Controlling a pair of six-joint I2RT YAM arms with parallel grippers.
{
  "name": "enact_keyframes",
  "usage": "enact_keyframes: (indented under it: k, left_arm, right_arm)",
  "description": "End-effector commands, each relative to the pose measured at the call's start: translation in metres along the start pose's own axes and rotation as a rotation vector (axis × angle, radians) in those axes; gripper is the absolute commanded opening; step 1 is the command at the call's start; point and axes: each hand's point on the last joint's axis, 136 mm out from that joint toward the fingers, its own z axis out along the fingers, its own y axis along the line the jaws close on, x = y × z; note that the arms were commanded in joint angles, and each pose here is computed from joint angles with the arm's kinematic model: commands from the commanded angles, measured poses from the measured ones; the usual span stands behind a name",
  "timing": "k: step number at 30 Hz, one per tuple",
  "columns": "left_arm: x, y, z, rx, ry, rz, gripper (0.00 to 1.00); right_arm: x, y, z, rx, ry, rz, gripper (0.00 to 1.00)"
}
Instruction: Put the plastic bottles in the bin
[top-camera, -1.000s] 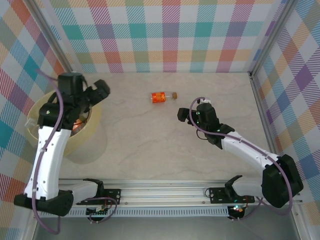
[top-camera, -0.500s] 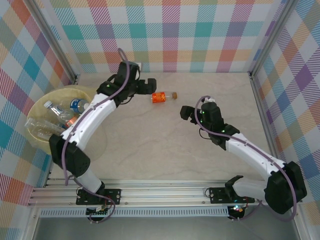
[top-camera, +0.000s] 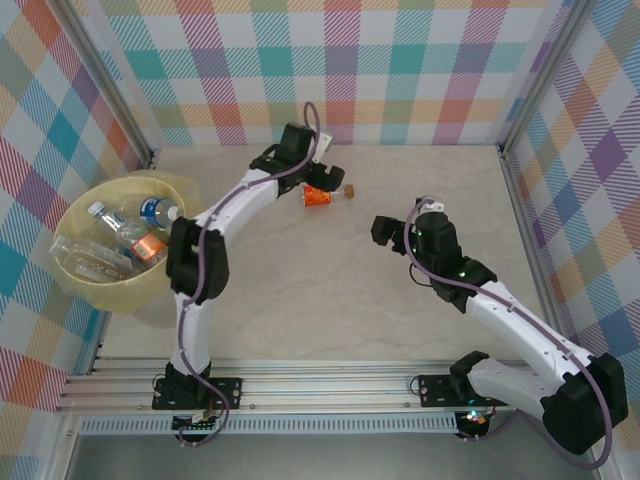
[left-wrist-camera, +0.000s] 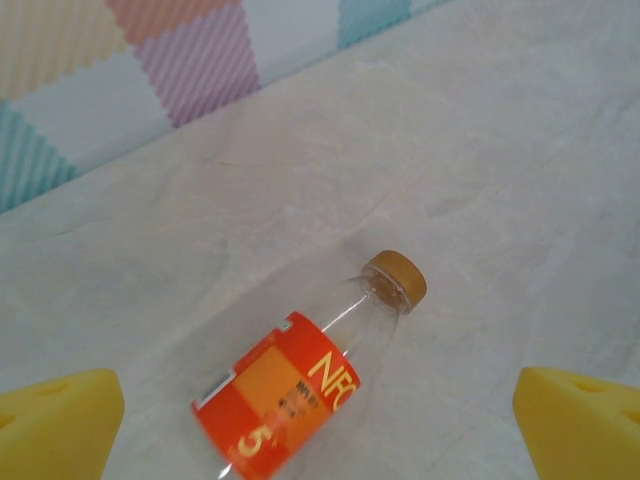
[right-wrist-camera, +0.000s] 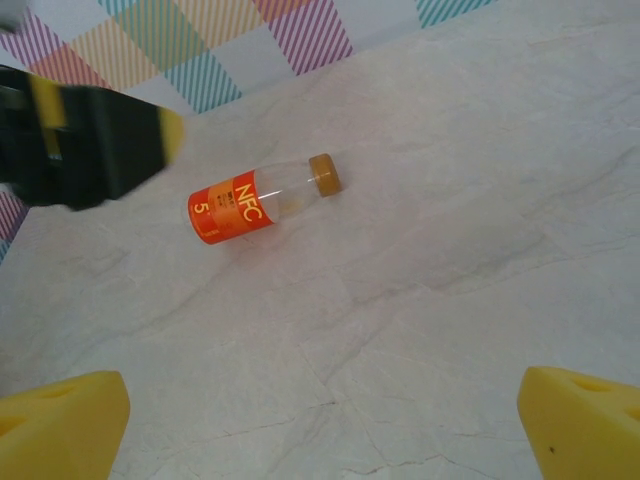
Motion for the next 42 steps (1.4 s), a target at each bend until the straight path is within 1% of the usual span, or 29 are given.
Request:
enact_keyframes:
  k: [1, 4, 9, 14, 18, 19, 22, 25, 26, 33, 37, 42]
  left_arm:
    - [0.012, -0.001, 0.025, 0.035, 0.055, 0.069, 1.00]
    - [0.020, 0.000, 0.048, 0.042, 0.093, 0.091, 1.00]
    - [0.047, 0.003, 0.079, 0.036, 0.185, 0.185, 1.00]
    - [0.074, 0.016, 0.100, -0.015, 0.270, 0.334, 1.00]
    - [0.090, 0.011, 0.107, 0.028, 0.314, 0.414, 1.00]
    - [0.095, 0.010, 0.109, 0.033, 0.327, 0.433, 0.99]
    - [0.104, 0.011, 0.110, 0.037, 0.358, 0.462, 0.92]
    - [0.109, 0.009, 0.107, 0.049, 0.380, 0.448, 0.79]
    - [0.109, 0.009, 0.104, 0.049, 0.384, 0.430, 0.77]
    - [0.102, 0.008, 0.087, 0.036, 0.360, 0.319, 0.66]
    - [0.100, 0.010, 0.076, 0.027, 0.354, 0.249, 0.58]
    - [0.103, 0.013, 0.064, -0.008, 0.330, 0.114, 0.51]
  right_arm:
    - [0.000, -0.011, -0.007, 0.039, -0.003, -0.026, 1.00]
    - [0.001, -0.015, -0.010, 0.056, -0.002, -0.037, 1.00]
    - [0.000, -0.020, -0.012, 0.083, -0.007, -0.048, 1.00]
    - [0.000, -0.020, -0.009, 0.091, -0.003, -0.055, 1.00]
    - [0.000, -0.019, -0.006, 0.097, 0.009, -0.061, 1.00]
    - [0.000, -0.019, -0.004, 0.098, 0.012, -0.060, 1.00]
    - [0.001, -0.018, -0.001, 0.098, 0.018, -0.055, 1.00]
    - [0.003, -0.017, 0.002, 0.097, 0.031, -0.050, 1.00]
    - [0.004, -0.016, 0.004, 0.093, 0.033, -0.048, 1.00]
    - [0.008, -0.011, 0.010, 0.073, 0.056, -0.035, 1.00]
    - [0.011, -0.012, 0.011, 0.070, 0.060, -0.030, 1.00]
    - [0.006, -0.009, 0.011, 0.059, 0.045, -0.032, 1.00]
